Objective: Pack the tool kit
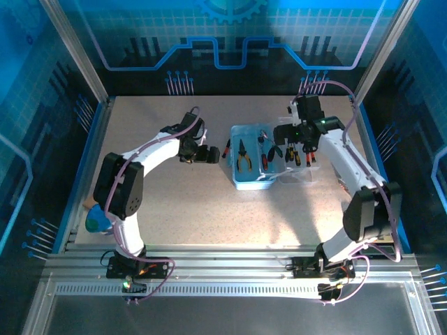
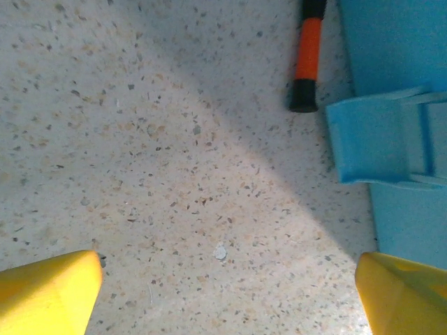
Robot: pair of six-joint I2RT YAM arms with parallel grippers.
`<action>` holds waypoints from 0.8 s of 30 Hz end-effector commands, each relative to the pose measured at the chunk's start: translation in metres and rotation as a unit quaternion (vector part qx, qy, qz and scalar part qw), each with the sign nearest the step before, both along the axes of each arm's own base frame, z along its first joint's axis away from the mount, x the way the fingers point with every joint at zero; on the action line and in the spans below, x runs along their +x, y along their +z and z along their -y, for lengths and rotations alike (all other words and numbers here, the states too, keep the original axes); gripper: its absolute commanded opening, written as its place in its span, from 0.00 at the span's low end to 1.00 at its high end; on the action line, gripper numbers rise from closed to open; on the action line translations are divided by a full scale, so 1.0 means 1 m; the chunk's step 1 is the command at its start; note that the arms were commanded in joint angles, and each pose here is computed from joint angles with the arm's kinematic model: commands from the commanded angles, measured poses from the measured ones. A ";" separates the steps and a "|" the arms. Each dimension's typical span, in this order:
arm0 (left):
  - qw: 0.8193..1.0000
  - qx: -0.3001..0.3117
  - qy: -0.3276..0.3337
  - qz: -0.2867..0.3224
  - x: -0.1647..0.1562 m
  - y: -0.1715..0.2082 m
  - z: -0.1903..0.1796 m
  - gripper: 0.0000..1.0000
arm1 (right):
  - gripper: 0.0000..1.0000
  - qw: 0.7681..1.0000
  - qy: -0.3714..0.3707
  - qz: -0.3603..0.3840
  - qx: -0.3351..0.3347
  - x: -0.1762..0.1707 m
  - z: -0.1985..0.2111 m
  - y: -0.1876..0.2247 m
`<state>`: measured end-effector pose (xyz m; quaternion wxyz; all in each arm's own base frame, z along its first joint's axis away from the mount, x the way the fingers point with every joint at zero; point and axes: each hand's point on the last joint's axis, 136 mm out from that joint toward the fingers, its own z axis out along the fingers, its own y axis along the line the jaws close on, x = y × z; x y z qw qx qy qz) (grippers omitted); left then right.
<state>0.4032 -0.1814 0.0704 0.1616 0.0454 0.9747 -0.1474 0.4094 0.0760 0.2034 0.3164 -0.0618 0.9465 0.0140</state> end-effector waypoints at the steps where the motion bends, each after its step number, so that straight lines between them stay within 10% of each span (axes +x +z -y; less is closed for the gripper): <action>1: 1.000 0.004 -0.014 0.003 0.010 -0.009 0.010 0.90 | 1.00 0.999 0.029 0.010 0.034 -0.012 -0.014 0.012; 24: 0.999 0.010 -0.046 -0.002 0.054 -0.043 0.040 0.84 | 1.00 0.999 0.035 0.001 0.029 -0.020 -0.014 0.005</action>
